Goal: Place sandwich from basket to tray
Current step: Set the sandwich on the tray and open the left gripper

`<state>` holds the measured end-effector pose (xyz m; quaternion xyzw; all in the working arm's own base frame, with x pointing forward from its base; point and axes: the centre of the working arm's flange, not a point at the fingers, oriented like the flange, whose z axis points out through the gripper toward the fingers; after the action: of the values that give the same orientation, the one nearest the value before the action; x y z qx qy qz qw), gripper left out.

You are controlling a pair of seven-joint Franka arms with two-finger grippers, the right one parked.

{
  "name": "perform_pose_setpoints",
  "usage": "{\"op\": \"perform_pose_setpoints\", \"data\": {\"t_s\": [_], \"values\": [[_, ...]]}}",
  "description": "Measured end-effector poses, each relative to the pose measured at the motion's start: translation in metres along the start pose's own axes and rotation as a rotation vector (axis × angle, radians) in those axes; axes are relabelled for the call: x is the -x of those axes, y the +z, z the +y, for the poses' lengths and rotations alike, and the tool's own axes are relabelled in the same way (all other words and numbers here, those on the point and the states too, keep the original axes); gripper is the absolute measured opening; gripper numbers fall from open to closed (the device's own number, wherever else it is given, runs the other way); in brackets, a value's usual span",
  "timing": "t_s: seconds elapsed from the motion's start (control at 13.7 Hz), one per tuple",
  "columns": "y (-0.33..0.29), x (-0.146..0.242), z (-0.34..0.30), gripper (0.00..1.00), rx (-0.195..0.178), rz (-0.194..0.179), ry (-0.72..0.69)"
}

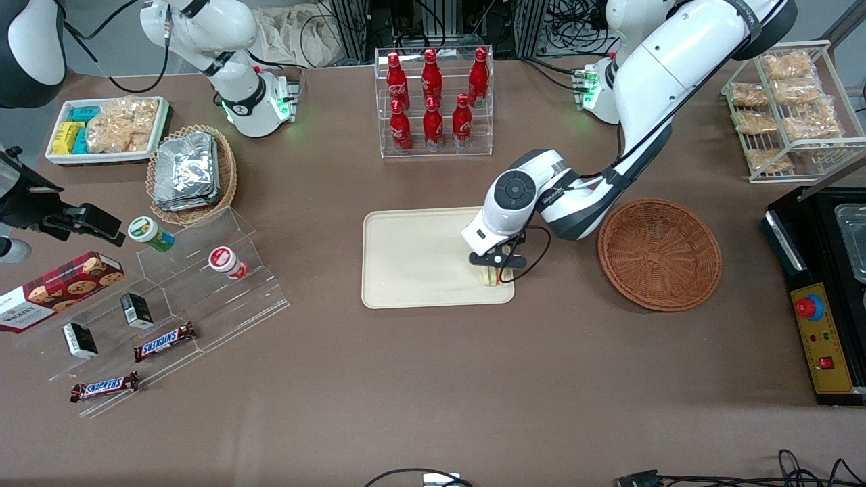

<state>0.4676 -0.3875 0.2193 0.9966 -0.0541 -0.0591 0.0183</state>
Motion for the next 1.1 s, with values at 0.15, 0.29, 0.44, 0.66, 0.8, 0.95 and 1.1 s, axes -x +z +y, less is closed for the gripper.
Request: {"op": "perform_pose_setpoints", "data": {"t_s": [0.15, 0.29, 0.44, 0.66, 0.8, 0.95, 1.1], "values": [[0.000, 0.000, 0.000, 0.72, 0.000, 0.000, -0.005], [0.000, 0.000, 0.000, 0.92, 0.000, 0.000, -0.010], [0.000, 0.000, 0.000, 1.00, 0.000, 0.000, -0.013], [0.000, 0.000, 0.000, 1.00, 0.000, 0.000, -0.014], [-0.001, -0.001, 0.000, 1.00, 0.002, 0.004, -0.015], [-0.012, -0.007, 0.001, 1.00, 0.007, 0.021, -0.023], [-0.042, -0.020, 0.002, 1.00, -0.029, 0.025, -0.037]]}}
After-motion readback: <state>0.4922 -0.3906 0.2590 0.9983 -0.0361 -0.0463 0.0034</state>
